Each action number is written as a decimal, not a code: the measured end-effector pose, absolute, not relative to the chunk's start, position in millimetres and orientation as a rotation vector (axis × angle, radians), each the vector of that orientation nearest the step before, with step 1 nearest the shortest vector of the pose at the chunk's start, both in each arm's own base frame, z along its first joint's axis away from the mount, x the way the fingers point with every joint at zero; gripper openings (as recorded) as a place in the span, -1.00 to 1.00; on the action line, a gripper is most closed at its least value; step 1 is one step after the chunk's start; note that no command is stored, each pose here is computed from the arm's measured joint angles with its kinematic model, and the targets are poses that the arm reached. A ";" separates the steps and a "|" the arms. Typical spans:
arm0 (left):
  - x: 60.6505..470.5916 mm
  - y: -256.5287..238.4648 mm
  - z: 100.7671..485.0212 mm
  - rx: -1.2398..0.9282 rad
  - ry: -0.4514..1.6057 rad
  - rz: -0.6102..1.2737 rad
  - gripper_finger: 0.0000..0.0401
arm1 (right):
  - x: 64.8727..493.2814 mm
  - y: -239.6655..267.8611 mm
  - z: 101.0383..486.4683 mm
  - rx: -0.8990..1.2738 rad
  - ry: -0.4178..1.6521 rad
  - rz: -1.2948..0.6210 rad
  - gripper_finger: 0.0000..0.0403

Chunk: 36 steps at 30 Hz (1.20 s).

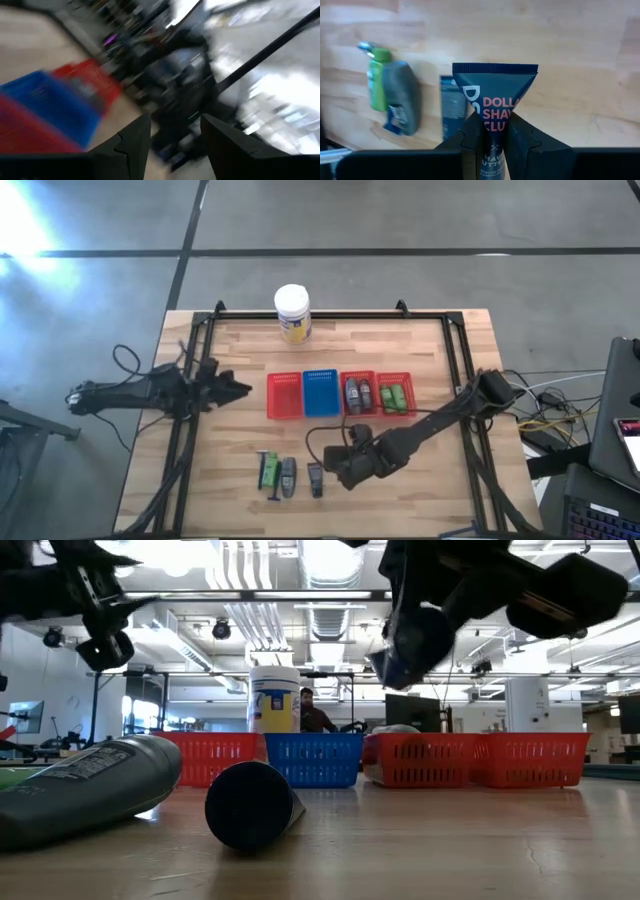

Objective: Pick & Place Travel size toiletries
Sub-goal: Put the bottom blue shave cream into the red bin

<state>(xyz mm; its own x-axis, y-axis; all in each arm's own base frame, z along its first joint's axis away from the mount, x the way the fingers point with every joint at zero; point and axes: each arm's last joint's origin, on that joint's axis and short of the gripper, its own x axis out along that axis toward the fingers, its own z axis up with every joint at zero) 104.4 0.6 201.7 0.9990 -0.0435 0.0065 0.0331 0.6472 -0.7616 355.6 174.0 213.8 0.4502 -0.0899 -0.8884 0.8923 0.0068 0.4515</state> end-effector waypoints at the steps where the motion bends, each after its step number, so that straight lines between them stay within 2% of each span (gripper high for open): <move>1: 106.0 -0.1 202.1 -0.830 0.076 -0.022 -0.11 | 355.3 172.0 216.6 1.345 0.783 -0.909 -0.76; 3: 111.0 -1.9 206.3 -0.721 0.160 -0.013 -0.11 | 354.8 166.9 220.0 1.341 0.761 -0.914 -0.75; 8: 126.6 -12.5 228.6 -0.482 0.211 -0.078 -0.11 | 356.4 150.2 230.2 1.337 0.672 -0.937 -0.76; 14: 143.0 -33.3 248.0 -0.218 0.222 0.019 -0.11 | 360.4 121.9 245.2 1.355 0.460 -1.012 -0.80; 22: 158.5 -78.5 262.6 0.379 0.254 0.185 -0.11 | 361.1 78.7 269.8 1.309 0.341 -1.040 -0.70; 32: 207.4 -98.7 248.1 0.606 0.320 0.385 -0.11 | 359.9 41.3 285.2 1.229 0.329 -1.047 -0.78; 36: 231.1 -100.2 249.4 0.568 0.270 0.435 -0.11 | 360.7 35.7 285.0 1.229 0.347 -1.046 -0.74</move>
